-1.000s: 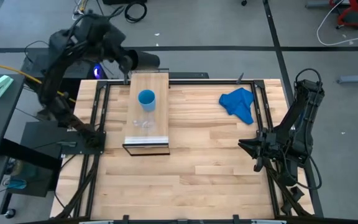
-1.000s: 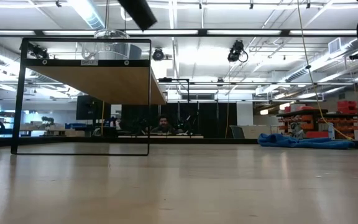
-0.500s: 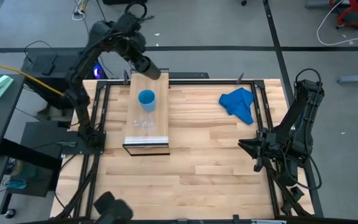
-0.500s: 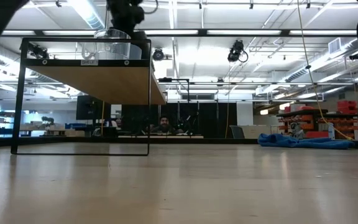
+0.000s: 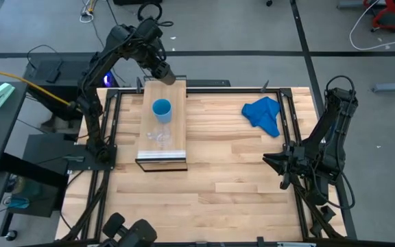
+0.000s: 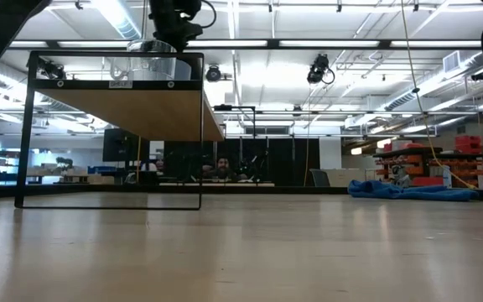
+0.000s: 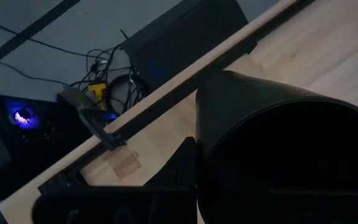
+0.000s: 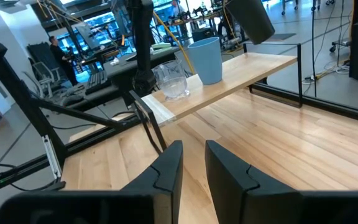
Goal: Stack small to large cups/mugs on shelf
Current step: Put the black cup on the shelf
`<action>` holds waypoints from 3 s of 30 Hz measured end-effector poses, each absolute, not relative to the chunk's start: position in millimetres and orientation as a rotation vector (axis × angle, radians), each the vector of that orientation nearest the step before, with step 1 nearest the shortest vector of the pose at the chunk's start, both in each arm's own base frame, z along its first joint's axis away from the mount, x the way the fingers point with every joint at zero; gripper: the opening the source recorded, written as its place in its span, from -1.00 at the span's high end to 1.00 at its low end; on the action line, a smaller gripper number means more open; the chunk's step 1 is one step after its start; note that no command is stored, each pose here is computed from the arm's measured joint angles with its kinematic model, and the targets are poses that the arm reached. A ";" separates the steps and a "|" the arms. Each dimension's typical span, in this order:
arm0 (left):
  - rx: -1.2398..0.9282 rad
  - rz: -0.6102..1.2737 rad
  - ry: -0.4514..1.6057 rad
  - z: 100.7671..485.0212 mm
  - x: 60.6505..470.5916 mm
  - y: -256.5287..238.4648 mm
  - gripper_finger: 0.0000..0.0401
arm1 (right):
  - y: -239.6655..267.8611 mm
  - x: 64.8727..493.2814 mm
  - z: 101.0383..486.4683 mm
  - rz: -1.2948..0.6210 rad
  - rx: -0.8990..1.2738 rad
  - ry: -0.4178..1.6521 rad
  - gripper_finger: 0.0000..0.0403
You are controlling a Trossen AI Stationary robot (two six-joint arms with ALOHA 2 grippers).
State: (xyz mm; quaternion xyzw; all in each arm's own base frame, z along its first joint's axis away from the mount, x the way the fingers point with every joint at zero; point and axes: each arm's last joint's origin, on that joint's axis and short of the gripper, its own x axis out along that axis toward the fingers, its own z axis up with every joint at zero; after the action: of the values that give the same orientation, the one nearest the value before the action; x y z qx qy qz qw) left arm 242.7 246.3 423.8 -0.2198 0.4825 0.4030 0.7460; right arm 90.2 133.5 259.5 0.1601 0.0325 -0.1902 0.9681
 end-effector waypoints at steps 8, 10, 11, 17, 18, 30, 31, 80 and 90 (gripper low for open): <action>-0.537 0.910 1.033 422.7 248.1 241.1 0.96 | 133.5 90.2 259.5 -0.384 0.324 0.066 0.63; -0.548 0.917 1.026 422.6 249.4 239.9 0.96 | 133.5 90.2 259.5 -0.385 0.324 0.066 0.63; -0.549 0.917 1.025 422.6 251.1 238.1 0.96 | 133.5 90.2 259.5 -0.385 0.324 0.066 0.63; -0.537 0.934 1.011 426.1 256.8 226.9 0.96 | 133.5 90.2 259.5 -0.384 0.324 0.066 0.63; -0.534 0.932 1.010 426.2 257.9 225.5 0.96 | 133.5 90.2 259.5 -0.385 0.324 0.066 0.63; -0.491 0.946 1.018 426.7 264.0 217.7 0.96 | 133.5 90.2 259.5 -0.384 0.324 0.066 0.63; -0.489 0.946 1.018 427.2 263.6 217.4 0.96 | 133.5 90.1 259.5 -0.384 0.324 0.066 0.63; -0.656 0.842 1.085 392.2 232.2 220.4 0.96 | 133.5 90.2 259.5 -0.384 0.324 0.066 0.63; -0.713 0.886 1.086 387.8 222.3 234.7 0.96 | 133.5 90.2 259.5 -0.385 0.324 0.066 0.63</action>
State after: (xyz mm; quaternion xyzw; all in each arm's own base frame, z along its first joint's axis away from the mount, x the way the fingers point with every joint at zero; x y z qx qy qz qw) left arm 222.3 234.7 387.8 -0.3209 0.4888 0.3987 0.7065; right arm 90.2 133.5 259.5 0.1603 0.0325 -0.1902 0.9680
